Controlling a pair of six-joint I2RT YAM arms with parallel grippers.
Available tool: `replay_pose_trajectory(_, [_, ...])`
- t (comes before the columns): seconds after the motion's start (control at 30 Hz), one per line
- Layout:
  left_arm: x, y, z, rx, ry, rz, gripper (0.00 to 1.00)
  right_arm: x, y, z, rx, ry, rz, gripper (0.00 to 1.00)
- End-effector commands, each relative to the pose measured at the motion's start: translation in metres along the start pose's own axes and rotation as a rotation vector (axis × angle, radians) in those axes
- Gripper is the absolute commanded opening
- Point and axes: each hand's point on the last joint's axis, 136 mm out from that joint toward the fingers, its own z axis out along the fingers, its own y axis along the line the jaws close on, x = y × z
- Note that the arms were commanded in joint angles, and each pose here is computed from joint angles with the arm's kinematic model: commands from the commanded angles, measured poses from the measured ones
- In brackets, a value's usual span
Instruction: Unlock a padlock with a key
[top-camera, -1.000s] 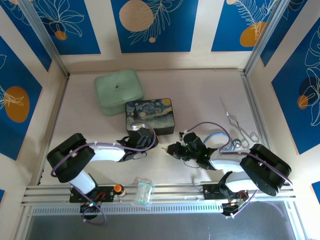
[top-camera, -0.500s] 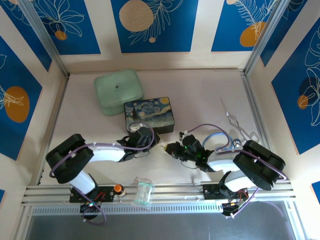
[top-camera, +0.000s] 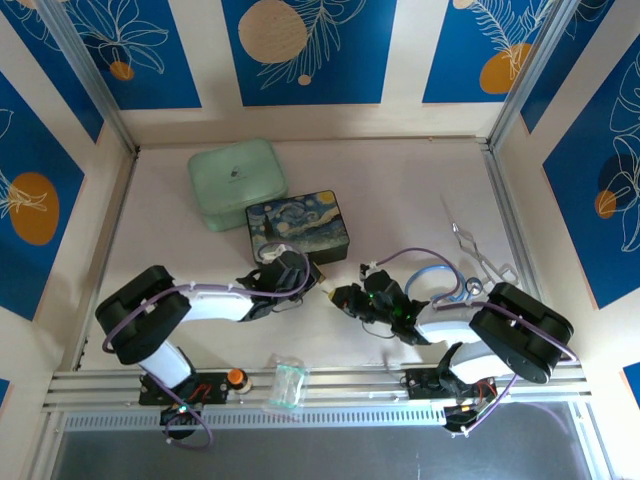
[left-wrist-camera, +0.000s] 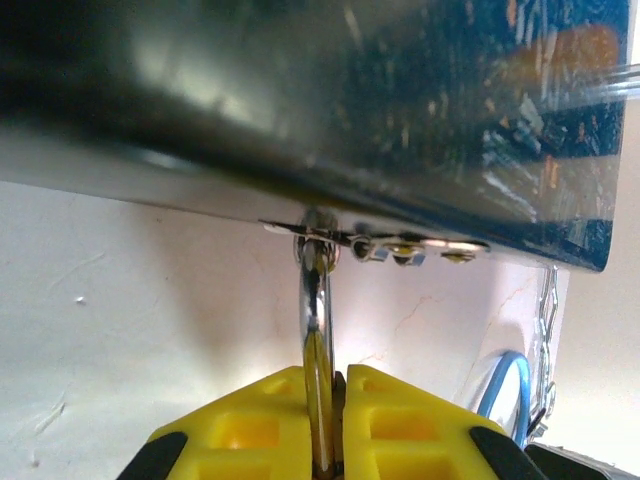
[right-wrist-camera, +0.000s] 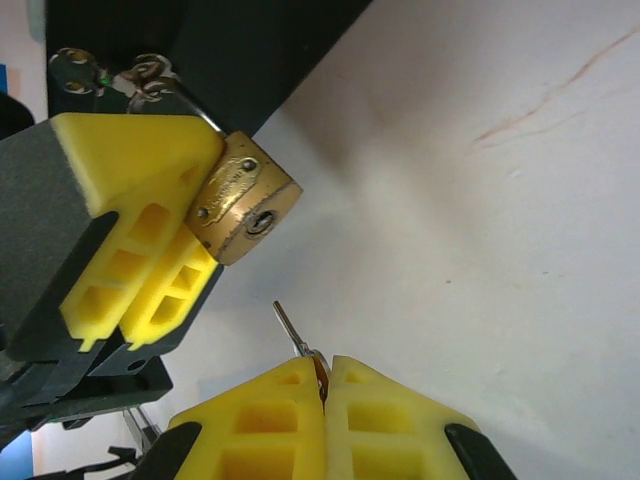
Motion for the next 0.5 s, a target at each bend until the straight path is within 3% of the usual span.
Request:
replay_pose_trajectory(0.0, [0.004, 0.004, 0.010, 0.002, 0.003, -0.022, 0.07, -0.003, -0.014, -0.005, 0.040, -0.025, 0.023, 0.00])
replay_pose_trajectory(0.3, [0.005, -0.007, 0.009, 0.062, -0.014, -0.063, 0.01, -0.021, -0.011, -0.013, -0.089, -0.027, 0.233, 0.00])
replay_pose_trajectory(0.47, [0.007, -0.014, 0.006, 0.088, -0.006, -0.082, 0.00, -0.031, 0.014, -0.009, -0.176, 0.017, 0.211, 0.00])
